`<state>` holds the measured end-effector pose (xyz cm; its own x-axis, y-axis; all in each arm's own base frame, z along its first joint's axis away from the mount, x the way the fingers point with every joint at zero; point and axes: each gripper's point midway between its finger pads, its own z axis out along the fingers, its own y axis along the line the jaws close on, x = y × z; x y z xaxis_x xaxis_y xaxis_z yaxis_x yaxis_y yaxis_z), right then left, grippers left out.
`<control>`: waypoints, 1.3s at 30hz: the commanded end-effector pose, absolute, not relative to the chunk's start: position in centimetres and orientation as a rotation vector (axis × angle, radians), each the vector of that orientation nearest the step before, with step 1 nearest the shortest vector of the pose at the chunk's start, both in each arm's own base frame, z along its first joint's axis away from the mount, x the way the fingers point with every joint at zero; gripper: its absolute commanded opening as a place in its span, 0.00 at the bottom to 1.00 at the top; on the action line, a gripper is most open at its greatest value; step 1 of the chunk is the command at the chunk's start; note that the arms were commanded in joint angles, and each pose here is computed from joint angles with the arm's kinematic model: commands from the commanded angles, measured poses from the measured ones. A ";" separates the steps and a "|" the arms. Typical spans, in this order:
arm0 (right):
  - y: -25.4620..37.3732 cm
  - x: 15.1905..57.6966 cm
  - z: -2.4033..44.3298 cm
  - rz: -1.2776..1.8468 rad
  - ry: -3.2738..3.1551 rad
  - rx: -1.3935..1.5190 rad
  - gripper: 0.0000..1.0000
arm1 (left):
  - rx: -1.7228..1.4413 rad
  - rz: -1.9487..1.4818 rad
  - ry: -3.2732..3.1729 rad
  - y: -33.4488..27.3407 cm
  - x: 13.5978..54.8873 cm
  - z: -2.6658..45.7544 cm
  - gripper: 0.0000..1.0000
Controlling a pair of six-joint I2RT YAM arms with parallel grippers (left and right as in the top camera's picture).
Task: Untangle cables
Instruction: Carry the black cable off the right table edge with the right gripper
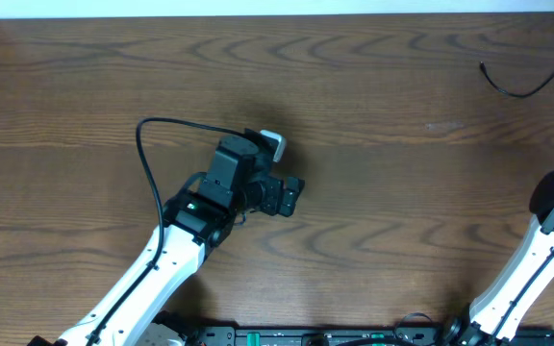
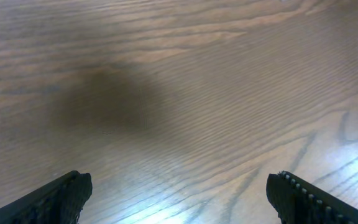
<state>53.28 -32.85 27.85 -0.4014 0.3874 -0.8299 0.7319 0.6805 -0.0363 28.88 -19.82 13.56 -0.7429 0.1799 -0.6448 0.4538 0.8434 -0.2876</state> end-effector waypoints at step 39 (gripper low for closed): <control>-42.9 50.5 12.8 -0.695 2.206 0.987 0.99 | 0.474 -0.588 2.442 -22.5 28.3 11.5 0.96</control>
<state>50.13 -43.36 13.64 -0.5169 0.4605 -0.7216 0.7896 0.5821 -0.1941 28.51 -22.11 11.65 -0.7594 0.2017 -0.6185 0.4531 0.8463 -0.2803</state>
